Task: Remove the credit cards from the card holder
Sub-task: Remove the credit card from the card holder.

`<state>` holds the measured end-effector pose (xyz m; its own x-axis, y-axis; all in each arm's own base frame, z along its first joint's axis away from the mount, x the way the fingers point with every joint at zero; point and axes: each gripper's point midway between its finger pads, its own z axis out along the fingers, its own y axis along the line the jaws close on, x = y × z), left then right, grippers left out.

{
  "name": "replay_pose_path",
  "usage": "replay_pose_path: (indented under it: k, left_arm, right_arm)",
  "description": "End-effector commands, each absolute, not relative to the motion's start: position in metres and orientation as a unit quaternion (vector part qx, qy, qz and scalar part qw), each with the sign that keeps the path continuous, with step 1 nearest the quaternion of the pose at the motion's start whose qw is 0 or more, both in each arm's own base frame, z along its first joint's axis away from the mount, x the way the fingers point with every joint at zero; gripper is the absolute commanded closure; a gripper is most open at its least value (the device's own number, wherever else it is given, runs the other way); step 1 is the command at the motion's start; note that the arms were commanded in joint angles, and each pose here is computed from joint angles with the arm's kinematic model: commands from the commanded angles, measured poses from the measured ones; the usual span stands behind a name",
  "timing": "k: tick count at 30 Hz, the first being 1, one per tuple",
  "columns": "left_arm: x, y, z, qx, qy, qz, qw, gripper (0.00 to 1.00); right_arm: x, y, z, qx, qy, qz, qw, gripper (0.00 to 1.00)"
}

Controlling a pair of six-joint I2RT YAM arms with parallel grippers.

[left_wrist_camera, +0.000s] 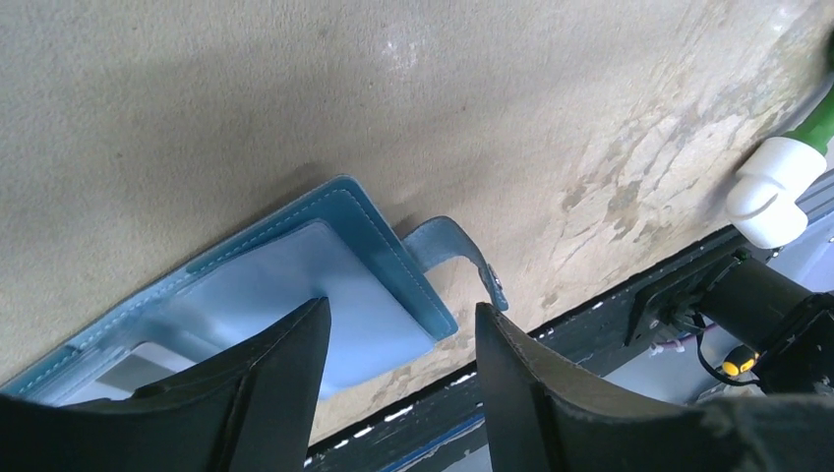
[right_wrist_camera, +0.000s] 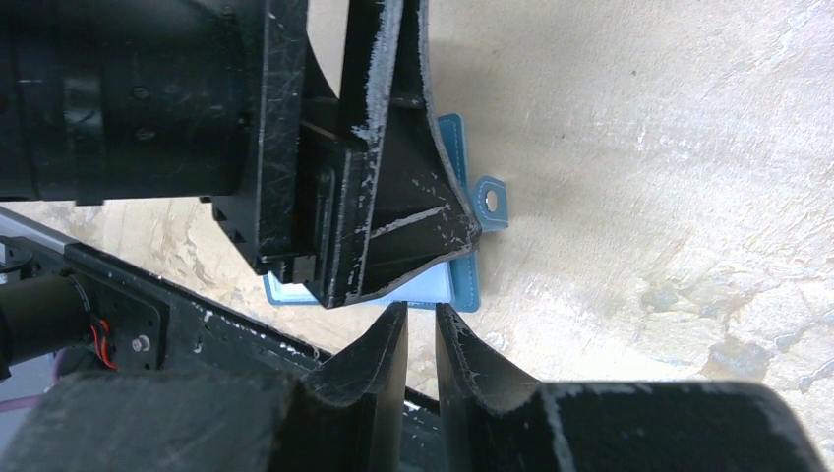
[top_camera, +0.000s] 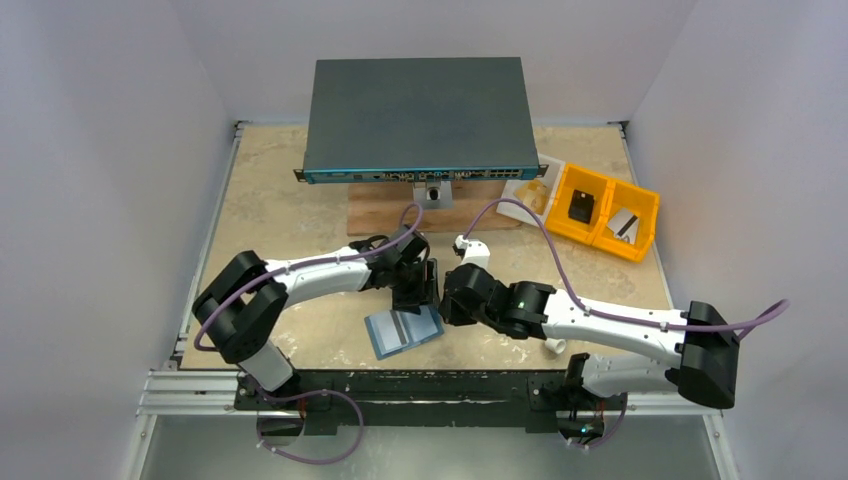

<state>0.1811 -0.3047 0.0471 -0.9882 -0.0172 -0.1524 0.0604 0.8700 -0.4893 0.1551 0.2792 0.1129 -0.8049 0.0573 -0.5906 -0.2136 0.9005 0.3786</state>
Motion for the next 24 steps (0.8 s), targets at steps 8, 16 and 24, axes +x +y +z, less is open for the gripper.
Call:
replay_pose_path:
  k: [8, 16, 24]
  left_arm:
    - [0.187, -0.319, 0.051, 0.021, 0.958, -0.274, 0.086, 0.43]
    - [0.184, -0.297, 0.075, 0.023, 0.957, -0.263, 0.121, 0.45]
    - [0.180, -0.271, 0.075, 0.008, 0.962, -0.238, 0.132, 0.49]
  right_arm:
    - [0.162, 0.282, 0.115, -0.045, 0.921, 0.214, 0.323, 0.84]
    - [0.163, 0.296, 0.119, -0.065, 0.917, 0.227, 0.323, 0.85]
    - [0.162, 0.315, 0.127, -0.095, 0.909, 0.248, 0.322, 0.85]
